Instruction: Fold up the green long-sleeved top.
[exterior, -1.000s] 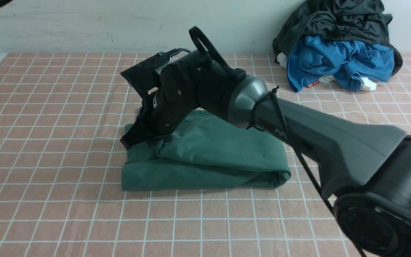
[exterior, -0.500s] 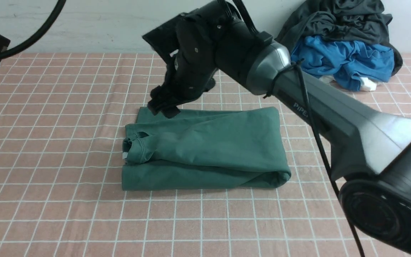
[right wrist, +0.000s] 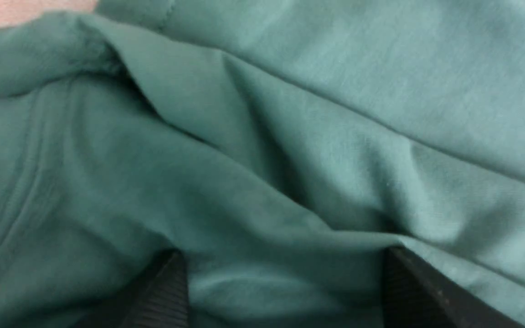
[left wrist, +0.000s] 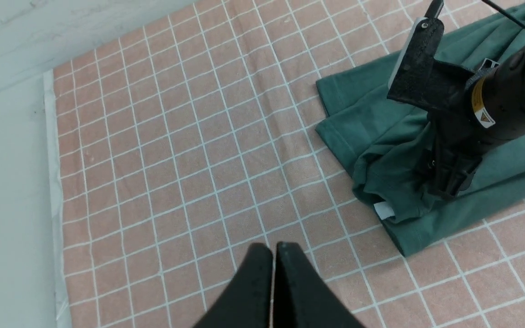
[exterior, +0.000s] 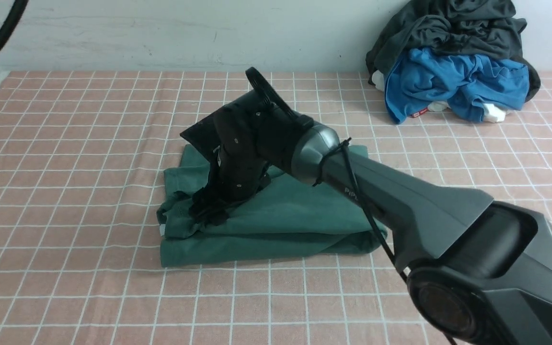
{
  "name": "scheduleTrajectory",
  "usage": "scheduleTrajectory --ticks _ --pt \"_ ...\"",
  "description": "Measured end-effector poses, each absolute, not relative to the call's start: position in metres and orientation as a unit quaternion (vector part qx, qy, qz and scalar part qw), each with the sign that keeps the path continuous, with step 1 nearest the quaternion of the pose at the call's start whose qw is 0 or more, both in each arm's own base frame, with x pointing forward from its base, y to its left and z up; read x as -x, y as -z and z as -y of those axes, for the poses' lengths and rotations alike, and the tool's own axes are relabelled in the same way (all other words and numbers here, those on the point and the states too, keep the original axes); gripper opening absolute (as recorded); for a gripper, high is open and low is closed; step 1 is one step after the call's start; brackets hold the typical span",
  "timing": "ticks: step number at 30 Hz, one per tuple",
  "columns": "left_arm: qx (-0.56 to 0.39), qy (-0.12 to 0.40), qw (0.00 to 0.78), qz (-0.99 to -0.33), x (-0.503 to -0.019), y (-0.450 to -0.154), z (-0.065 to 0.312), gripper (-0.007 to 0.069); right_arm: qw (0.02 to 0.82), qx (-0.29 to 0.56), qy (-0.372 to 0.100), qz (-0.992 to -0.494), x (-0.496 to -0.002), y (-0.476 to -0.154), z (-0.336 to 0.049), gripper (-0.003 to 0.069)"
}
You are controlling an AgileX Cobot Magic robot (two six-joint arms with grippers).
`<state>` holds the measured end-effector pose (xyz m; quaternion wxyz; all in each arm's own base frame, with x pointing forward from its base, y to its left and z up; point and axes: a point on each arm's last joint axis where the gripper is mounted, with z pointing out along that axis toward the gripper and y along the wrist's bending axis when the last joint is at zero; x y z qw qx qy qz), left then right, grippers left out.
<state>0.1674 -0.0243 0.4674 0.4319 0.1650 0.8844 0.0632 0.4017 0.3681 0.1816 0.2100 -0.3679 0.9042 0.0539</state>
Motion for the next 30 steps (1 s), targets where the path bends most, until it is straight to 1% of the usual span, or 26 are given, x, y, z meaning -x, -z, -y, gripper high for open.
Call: scheduleTrajectory --ticks 2,3,6,7,8,9,10,11,12,13,14,16,17,19,20,21,23,24,26,29,30 --pt "-0.156 -0.067 0.446 -0.879 -0.158 -0.463 0.021 -0.0003 0.218 0.373 -0.049 -0.901 -0.399 -0.203 -0.364 0.0533" --pt "-0.149 -0.07 0.454 -0.876 -0.152 -0.46 0.018 -0.0003 0.23 0.375 -0.048 -0.897 -0.397 -0.22 -0.361 0.0533" --pt "-0.119 -0.08 0.473 -0.869 -0.125 -0.44 0.008 -0.0003 0.287 0.372 -0.049 -0.881 -0.388 -0.286 -0.343 0.0531" --pt "-0.114 -0.079 0.478 -0.867 -0.12 -0.439 0.007 -0.0003 0.289 0.372 -0.049 -0.88 -0.387 -0.289 -0.342 0.0529" --pt "-0.102 -0.082 0.475 -0.87 -0.109 -0.426 0.003 -0.0003 0.305 0.369 -0.053 -0.876 -0.38 -0.313 -0.332 0.0523" --pt "-0.091 -0.082 0.473 -0.872 -0.098 -0.415 0.0 -0.0003 0.312 0.367 -0.055 -0.875 -0.375 -0.328 -0.324 0.0514" --pt "-0.081 -0.079 0.471 -0.875 -0.087 -0.403 -0.003 -0.0003 0.317 0.366 -0.055 -0.873 -0.369 -0.34 -0.316 0.0503" --pt "-0.072 -0.075 0.474 -0.875 -0.078 -0.396 -0.005 -0.0003 0.318 0.367 -0.055 -0.873 -0.365 -0.346 -0.312 0.0499" --pt "-0.065 -0.071 0.465 -0.88 -0.068 -0.376 -0.007 -0.0003 0.317 0.369 -0.055 -0.872 -0.354 -0.358 -0.302 0.0479" --pt "-0.061 -0.069 0.468 -0.879 -0.059 -0.366 -0.01 -0.0003 0.316 0.37 -0.056 -0.872 -0.347 -0.363 -0.296 0.0467" --pt "-0.057 -0.061 0.468 -0.88 -0.048 -0.347 -0.011 -0.0003 0.309 0.372 -0.061 -0.873 -0.335 -0.371 -0.287 0.0441" --pt "-0.056 -0.047 0.472 -0.878 -0.038 -0.326 -0.011 -0.0003 0.299 0.374 -0.065 -0.876 -0.318 -0.377 -0.274 0.04" --pt "-0.055 -0.043 0.479 -0.875 -0.035 -0.324 -0.012 -0.0003 0.298 0.374 -0.065 -0.876 -0.316 -0.378 -0.272 0.0395" --pt "-0.054 -0.013 0.504 -0.862 -0.022 -0.303 -0.01 -0.0003 0.286 0.377 -0.064 -0.879 -0.292 -0.383 -0.252 0.033" --pt "-0.055 -0.01 0.505 -0.861 -0.021 -0.3 -0.009 -0.0003 0.286 0.377 -0.064 -0.879 -0.288 -0.384 -0.248 0.0318" --pt "-0.055 0.005 0.524 -0.85 -0.015 -0.289 -0.009 -0.0003 0.294 0.374 -0.069 -0.877 -0.272 -0.388 -0.235 0.0268" --pt "-0.054 0.016 0.547 -0.835 -0.009 -0.28 -0.009 -0.0003 0.318 0.367 -0.08 -0.87 -0.252 -0.395 -0.217 0.0203" --pt "-0.054 0.018 0.553 -0.831 -0.008 -0.278 -0.009 -0.0003 0.326 0.366 -0.085 -0.867 -0.246 -0.396 -0.212 0.0184" --pt "-0.054 0.021 0.572 -0.818 -0.006 -0.277 -0.009 -0.0003 0.362 0.358 -0.105 -0.854 -0.222 -0.403 -0.192 0.0117" --pt "-0.055 0.022 0.576 -0.815 -0.006 -0.277 -0.009 -0.0003 0.414 0.346 -0.133 -0.831 -0.188 -0.413 -0.165 0.0046" --pt "-0.055 0.022 0.578 -0.814 -0.006 -0.277 -0.009 -0.0003 0.423 0.344 -0.14 -0.827 -0.181 -0.411 -0.16 0.0033"
